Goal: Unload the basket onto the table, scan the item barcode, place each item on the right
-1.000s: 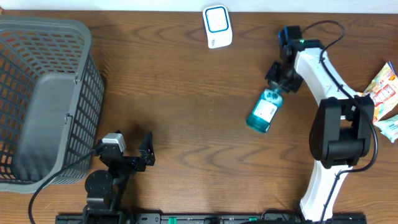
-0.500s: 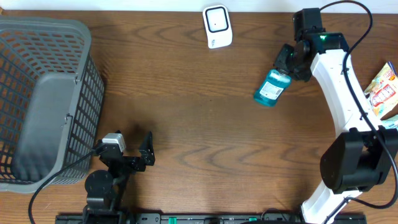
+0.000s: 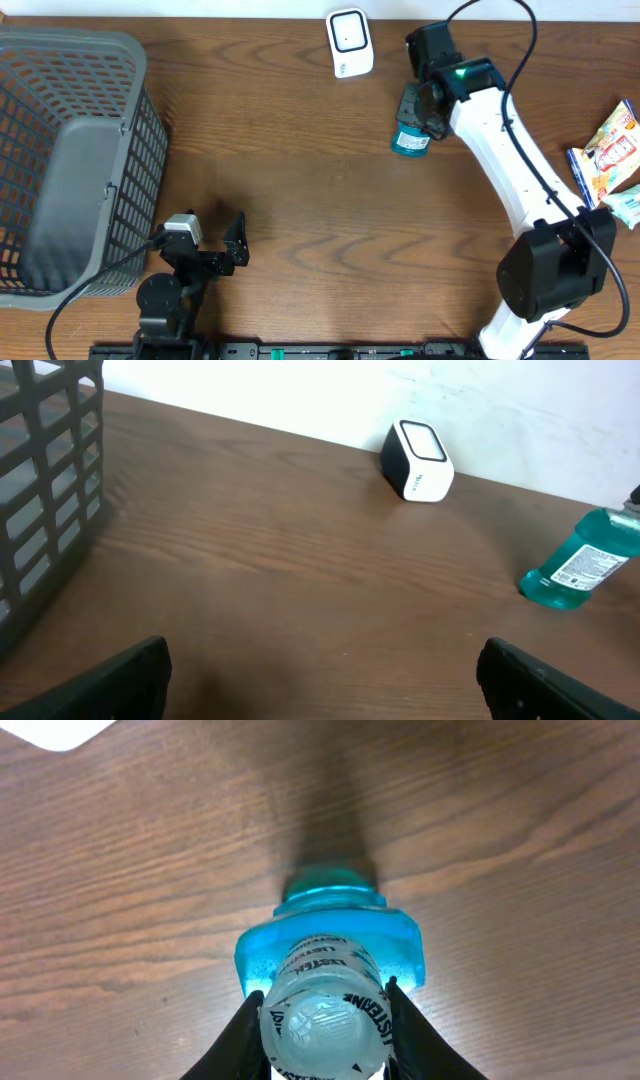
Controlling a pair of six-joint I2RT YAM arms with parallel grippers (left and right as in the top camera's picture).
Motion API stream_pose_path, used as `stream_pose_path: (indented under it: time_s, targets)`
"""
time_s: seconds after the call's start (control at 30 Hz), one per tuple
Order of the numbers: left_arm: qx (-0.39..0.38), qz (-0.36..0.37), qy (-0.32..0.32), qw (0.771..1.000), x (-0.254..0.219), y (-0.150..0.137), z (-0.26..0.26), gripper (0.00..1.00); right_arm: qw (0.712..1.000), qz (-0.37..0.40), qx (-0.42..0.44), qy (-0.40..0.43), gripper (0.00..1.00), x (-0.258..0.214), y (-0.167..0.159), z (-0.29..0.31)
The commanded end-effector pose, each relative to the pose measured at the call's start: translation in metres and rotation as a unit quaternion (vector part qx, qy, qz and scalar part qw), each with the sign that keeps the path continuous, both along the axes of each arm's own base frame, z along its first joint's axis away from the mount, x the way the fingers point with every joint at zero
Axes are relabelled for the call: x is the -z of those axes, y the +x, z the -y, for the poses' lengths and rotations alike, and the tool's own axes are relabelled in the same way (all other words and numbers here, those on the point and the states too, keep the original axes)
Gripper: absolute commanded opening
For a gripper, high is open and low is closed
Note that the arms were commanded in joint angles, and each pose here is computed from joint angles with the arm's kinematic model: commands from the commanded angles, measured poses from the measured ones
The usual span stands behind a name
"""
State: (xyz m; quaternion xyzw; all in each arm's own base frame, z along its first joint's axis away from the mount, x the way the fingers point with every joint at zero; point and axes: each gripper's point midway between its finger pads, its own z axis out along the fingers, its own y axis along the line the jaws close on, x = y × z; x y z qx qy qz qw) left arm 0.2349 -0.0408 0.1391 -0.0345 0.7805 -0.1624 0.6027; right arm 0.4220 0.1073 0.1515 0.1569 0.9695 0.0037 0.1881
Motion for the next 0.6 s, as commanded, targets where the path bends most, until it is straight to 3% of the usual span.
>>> stream_pose_path:
  time_s: [0.0, 0.37, 0.47, 0.57]
  targets:
    - [0.009, -0.017, 0.006, 1.0, 0.013, -0.002, 0.003, 0.98, 0.999, 0.028, 0.041, -0.002, 0.23, -0.023, 0.0, 0.008]
    - [0.009, -0.017, 0.006, 1.0, 0.013, -0.002, 0.003, 0.98, 0.998, 0.032, 0.048, 0.004, 0.5, -0.028, -0.001, 0.008]
    - [0.009, -0.017, 0.006, 1.0, 0.013, -0.002, 0.003, 0.98, 0.998, 0.04, 0.047, 0.01, 0.63, -0.041, -0.002, 0.007]
    - [0.009, -0.017, 0.006, 1.0, 0.013, -0.002, 0.003, 0.98, 0.998, 0.065, 0.012, 0.017, 0.85, -0.074, -0.007, 0.005]
